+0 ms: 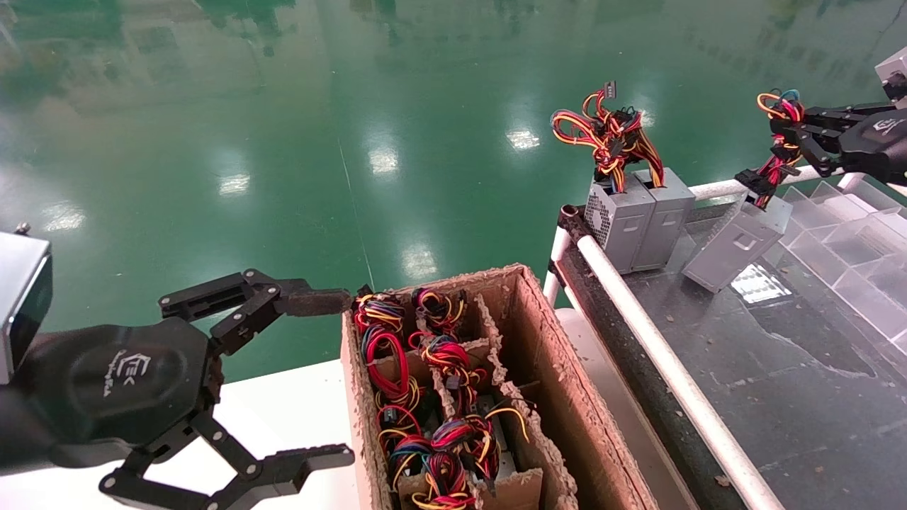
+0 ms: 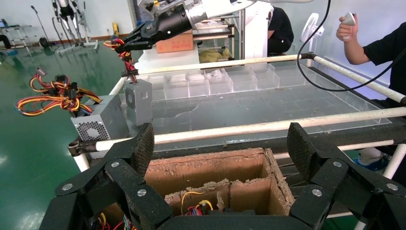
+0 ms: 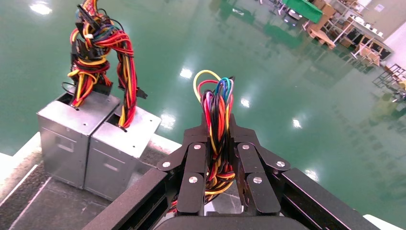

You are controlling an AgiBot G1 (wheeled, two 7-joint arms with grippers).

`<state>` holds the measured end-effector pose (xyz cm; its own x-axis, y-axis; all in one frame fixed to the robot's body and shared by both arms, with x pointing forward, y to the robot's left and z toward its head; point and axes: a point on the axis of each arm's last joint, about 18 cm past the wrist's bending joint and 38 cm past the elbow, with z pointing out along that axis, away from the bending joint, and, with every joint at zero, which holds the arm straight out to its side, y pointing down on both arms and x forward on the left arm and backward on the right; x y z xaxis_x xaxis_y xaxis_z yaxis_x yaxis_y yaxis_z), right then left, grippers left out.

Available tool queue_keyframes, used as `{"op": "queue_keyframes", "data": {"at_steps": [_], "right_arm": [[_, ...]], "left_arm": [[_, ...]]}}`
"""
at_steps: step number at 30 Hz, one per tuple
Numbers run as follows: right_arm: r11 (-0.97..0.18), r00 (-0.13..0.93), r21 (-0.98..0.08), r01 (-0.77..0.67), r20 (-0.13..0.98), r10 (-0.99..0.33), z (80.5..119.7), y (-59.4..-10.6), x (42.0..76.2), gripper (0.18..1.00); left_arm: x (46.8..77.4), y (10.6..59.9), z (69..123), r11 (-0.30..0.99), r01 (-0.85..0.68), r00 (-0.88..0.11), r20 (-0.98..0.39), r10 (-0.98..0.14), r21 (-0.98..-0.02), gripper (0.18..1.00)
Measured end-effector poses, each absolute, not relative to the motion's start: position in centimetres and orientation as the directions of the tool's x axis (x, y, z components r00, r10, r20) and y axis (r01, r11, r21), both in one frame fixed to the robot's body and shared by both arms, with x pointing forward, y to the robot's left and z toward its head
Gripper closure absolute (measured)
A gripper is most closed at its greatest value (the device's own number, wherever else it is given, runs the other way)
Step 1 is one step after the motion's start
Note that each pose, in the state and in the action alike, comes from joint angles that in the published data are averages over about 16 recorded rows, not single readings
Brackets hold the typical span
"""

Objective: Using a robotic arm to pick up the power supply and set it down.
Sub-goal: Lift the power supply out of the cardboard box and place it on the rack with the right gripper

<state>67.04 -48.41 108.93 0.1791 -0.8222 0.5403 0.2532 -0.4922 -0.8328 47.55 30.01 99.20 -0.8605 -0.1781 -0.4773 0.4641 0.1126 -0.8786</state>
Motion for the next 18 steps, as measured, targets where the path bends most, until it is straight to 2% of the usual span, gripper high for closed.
{"op": "queue_keyframes", "data": {"at_steps": [10,18], "right_arm": [[-0.496,0.223,-0.827,0.265,0.553,-0.803,108.9,-46.4,67.7,0.925],[-0.506,0.214,-0.820,0.268,0.563,-0.798,109.4,-44.9,68.9,0.926]], "left_arm": [[47.6,30.0,99.2,0.113,0.464,-0.860,-0.477,-0.178,-0.879,0.184],[47.6,30.0,99.2,0.113,0.464,-0.860,-0.477,-0.178,-0.879,0.184]]}}
